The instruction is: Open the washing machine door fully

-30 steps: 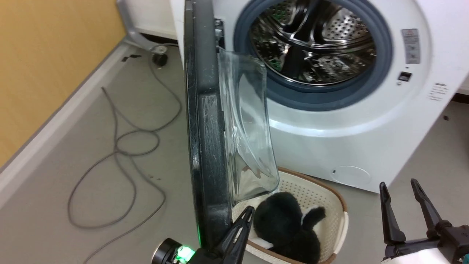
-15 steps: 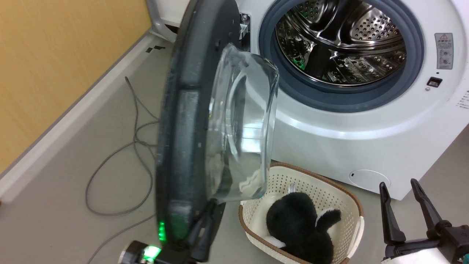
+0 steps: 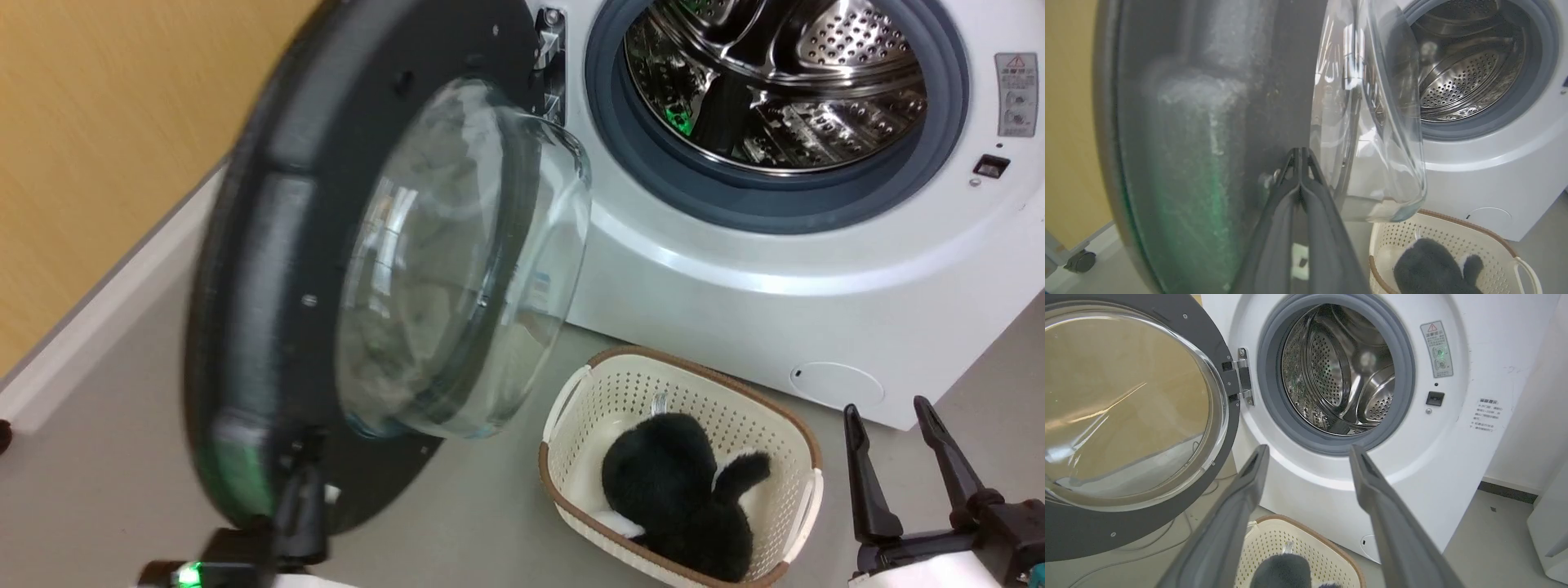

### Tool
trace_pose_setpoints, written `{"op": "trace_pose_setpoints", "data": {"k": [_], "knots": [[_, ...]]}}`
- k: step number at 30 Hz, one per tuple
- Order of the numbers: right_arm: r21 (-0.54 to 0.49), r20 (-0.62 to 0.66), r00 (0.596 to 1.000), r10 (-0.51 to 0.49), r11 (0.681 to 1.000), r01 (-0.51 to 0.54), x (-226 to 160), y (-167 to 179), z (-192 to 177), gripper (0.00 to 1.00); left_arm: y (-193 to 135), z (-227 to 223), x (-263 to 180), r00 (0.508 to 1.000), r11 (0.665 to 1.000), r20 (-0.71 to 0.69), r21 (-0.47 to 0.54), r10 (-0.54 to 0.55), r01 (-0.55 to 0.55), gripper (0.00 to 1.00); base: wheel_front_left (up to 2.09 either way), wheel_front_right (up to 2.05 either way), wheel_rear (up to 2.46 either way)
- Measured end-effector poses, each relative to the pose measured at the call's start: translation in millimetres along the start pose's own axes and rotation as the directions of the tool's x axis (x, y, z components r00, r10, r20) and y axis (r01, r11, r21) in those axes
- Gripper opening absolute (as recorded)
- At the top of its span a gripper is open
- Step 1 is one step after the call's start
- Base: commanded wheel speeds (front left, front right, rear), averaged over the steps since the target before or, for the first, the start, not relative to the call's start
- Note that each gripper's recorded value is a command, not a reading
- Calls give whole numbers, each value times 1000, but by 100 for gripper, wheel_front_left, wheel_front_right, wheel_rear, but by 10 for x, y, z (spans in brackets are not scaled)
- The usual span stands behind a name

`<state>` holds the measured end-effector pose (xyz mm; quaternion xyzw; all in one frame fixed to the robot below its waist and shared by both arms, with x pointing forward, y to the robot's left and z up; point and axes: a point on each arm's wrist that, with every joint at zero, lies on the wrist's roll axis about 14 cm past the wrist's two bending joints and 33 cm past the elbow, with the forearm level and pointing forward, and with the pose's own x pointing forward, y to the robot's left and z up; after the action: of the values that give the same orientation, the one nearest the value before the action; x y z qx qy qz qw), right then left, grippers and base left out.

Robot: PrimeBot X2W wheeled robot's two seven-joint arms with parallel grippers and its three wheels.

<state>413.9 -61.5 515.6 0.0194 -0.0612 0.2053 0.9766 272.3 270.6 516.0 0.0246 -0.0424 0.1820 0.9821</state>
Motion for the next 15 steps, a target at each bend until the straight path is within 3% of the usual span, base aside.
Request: {"op": "trace_pose_setpoints", "data": {"k": [15], "knots": [[3,-23,1000,3,1000,-3,148,-27,-163,100,897,-50,171,965,963,-17,68,261,-260,0,0,0,0]]}}
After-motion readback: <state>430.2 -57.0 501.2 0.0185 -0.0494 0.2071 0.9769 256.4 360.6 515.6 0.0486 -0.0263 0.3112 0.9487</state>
